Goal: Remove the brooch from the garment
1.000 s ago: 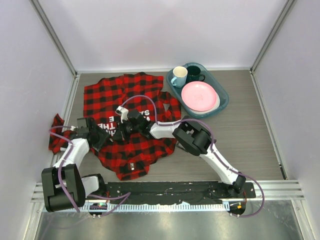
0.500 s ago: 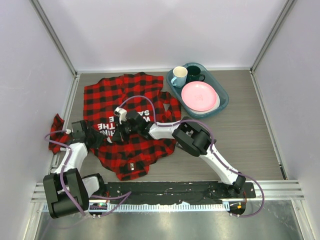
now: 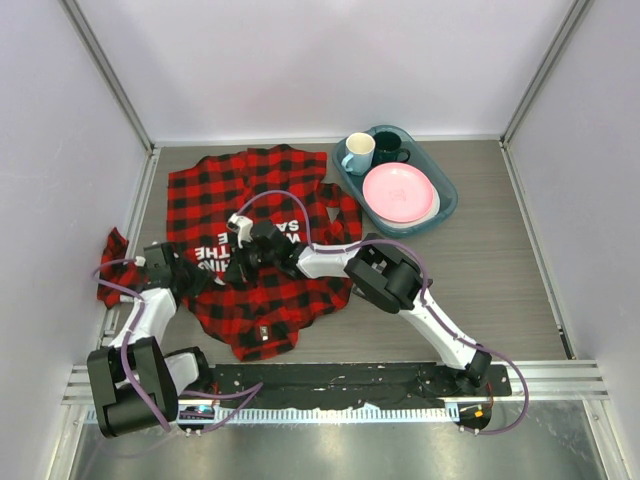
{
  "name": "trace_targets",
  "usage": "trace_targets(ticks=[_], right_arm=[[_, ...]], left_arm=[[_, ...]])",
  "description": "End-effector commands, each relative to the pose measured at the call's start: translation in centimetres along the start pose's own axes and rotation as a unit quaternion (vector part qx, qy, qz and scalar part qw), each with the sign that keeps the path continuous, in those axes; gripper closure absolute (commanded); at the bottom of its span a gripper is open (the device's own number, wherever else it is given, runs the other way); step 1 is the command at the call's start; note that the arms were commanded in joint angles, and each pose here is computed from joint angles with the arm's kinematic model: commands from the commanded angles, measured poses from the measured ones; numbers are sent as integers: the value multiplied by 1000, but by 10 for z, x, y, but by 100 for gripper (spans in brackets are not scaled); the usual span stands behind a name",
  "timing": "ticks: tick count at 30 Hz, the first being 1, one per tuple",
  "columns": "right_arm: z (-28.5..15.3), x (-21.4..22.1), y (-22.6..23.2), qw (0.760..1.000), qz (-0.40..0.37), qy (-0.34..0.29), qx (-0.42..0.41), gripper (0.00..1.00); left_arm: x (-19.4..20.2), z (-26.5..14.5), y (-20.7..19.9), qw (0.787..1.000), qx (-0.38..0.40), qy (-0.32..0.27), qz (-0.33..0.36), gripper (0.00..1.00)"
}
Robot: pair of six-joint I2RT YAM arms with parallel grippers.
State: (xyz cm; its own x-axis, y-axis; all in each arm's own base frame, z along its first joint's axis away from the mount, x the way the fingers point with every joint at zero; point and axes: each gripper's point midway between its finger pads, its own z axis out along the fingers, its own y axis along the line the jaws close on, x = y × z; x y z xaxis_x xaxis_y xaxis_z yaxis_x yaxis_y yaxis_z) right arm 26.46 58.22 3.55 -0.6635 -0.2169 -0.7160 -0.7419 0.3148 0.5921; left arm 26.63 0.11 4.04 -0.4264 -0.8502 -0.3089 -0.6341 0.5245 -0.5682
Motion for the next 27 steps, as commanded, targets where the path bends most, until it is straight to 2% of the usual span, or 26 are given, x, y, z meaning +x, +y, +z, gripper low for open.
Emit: trace_targets(ticks=[1, 3, 16, 17, 20, 21, 24, 27], right_arm=[[0, -26, 18, 999, -27, -24, -9, 89], [0, -27, 18, 999, -27, -22, -9, 89], [0, -30, 21, 999, -26, -21, -10, 82], [0, -29, 22, 999, -26, -19, -15, 82], [1, -27, 23, 999, -27, -19, -18, 83], [1, -27, 23, 999, -26, -17, -19, 83], [2, -26, 25, 999, -31, -17, -23, 84], [2, -23, 25, 999, -33, -13, -25, 87]], left_arm=[[-7, -3, -4, 999, 12, -13, 32, 97], [-6, -3, -2, 999, 11, -10, 41, 100], [-5, -6, 2, 997, 14, -21, 77, 98], [-5, -6, 3, 997, 10, -19, 74, 96], [-1, -7, 5, 998, 2, -7, 60, 75], [-2, -8, 4, 998, 4, -9, 58, 62], [-4, -12, -1, 999, 13, -18, 45, 54], [-9, -14, -7, 999, 20, -27, 30, 55]])
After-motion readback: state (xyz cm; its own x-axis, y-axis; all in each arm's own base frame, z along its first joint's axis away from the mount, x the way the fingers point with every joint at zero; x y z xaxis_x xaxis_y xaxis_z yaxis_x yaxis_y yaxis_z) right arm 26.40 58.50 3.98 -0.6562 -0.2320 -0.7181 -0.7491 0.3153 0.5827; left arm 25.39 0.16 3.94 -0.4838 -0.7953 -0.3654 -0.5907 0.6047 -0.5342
